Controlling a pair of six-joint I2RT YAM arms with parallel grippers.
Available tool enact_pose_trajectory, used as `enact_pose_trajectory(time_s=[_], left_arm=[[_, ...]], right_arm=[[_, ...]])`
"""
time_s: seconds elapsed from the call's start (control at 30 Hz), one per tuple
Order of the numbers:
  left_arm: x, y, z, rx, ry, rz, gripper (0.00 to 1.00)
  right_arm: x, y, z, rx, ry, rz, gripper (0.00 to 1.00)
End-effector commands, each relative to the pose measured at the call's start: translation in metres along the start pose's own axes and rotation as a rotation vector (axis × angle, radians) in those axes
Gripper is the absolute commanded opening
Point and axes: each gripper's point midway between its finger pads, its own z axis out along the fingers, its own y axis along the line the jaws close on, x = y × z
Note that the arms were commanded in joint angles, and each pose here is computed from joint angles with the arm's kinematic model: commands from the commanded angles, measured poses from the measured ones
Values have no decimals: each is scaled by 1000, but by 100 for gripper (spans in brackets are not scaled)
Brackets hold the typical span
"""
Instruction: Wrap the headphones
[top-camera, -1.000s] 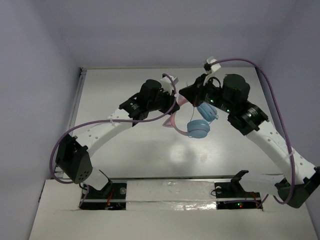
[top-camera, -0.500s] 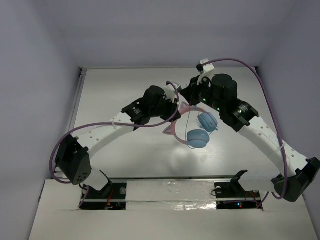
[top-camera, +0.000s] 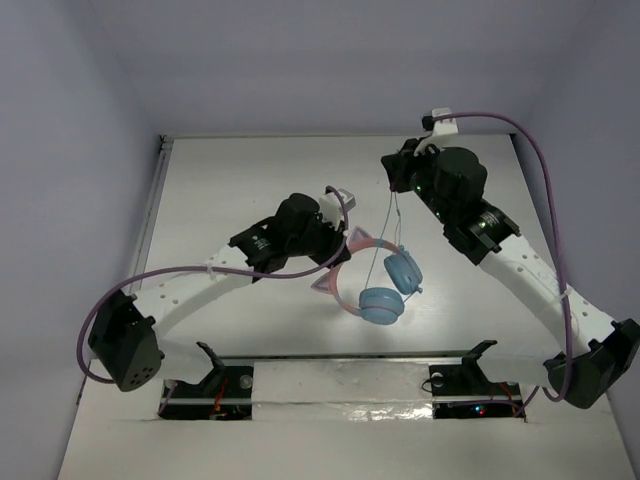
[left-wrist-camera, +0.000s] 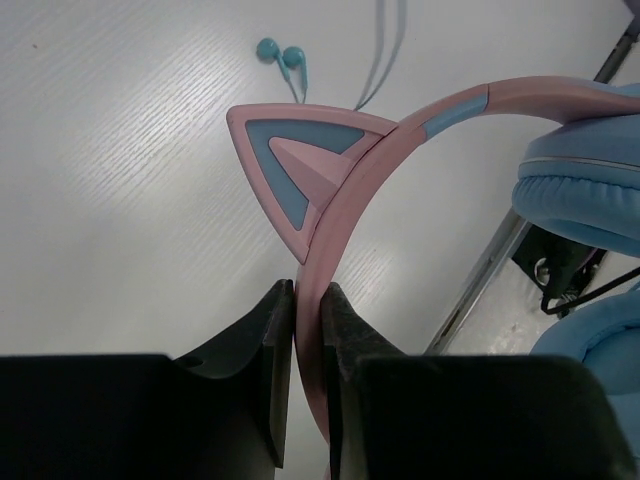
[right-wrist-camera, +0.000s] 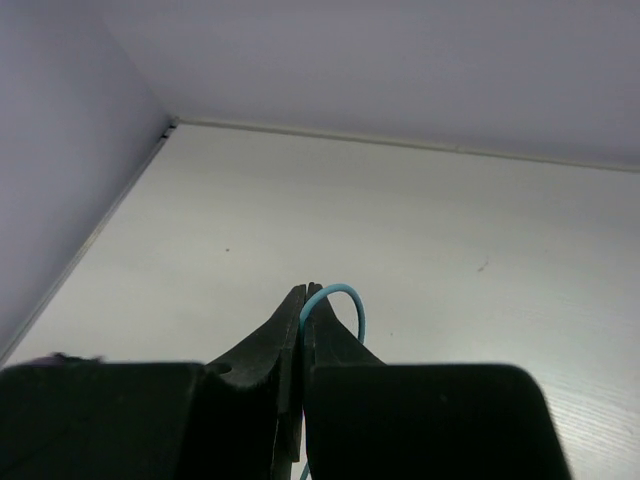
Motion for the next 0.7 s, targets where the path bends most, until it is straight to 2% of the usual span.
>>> enact_pose_trajectory(time_s=[0.0,0.13,0.27,0.4,0.57,0.67], left_arm=[[-49,-34,-30,118,-175,37,0],[-52,-45,-42,169,-195,61,0],[-65,-47,-59,218,-258,55,0],[-73,-45,-77,291,-302,43,0],[-89,-44,-97,358,-363,26,0],[-99,-50,-109,419,-401,35,0]], right_arm=[[-5,-14,0,66,-63,22,0],[17,-31,2,114,-32,39,0],[10,-33,-14,106,-108,95,0],[14,-50,-19,125,-126,116,0],[22,-34,-17,-2,-135,143,0],[36,-17,-14,-109,-96,143,0]])
